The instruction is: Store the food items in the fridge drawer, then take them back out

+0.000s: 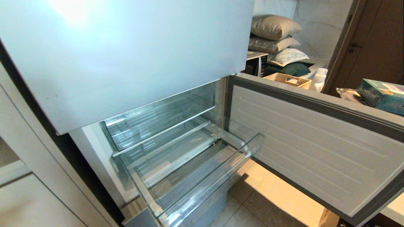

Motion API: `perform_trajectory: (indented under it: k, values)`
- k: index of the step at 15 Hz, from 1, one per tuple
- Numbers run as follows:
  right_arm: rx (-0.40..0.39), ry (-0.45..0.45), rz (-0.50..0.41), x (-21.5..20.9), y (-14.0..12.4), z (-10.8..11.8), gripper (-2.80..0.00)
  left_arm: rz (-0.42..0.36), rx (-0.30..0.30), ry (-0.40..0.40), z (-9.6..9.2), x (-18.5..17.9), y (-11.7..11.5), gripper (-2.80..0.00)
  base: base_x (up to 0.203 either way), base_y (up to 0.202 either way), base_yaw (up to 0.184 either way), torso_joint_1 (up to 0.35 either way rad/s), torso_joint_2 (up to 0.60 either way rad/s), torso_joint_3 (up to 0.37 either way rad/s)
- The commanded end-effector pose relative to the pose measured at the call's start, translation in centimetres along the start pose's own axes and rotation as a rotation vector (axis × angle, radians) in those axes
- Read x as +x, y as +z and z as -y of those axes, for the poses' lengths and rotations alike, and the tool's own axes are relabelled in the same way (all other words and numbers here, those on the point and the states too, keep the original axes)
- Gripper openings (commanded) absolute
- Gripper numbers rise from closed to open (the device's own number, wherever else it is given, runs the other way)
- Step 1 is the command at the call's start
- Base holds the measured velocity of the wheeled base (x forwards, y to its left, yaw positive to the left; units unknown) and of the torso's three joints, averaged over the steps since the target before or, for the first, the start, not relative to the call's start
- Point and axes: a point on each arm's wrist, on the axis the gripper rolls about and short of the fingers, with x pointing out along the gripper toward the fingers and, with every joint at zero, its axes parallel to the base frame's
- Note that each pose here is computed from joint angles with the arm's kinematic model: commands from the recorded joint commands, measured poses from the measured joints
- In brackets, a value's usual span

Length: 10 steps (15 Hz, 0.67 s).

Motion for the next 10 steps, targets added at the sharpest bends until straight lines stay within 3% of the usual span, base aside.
perform_trajectory:
  k: [1,4,10]
  values:
    - [-0.05,0.059,-0.044,-0.5,-5.2,-0.6,-2.8,-0.002,0.0,0.0,0.0,0.0,0.0,-2.8,0.0,0.0,0.0,0.0,0.0,0.0]
    - [0.029,0.084,-0.104,-0.4,-6.8,-0.8,-2.8,0.0,0.0,0.0,0.0,0.0,0.0,-2.8,0.0,0.0,0.0,0.0,0.0,0.0]
    - [0.004,0.071,-0.141,-0.2,-6.8,-0.8,-2.8,-0.001,0.0,0.0,0.0,0.0,0.0,-2.8,0.0,0.0,0.0,0.0,0.0,0.0]
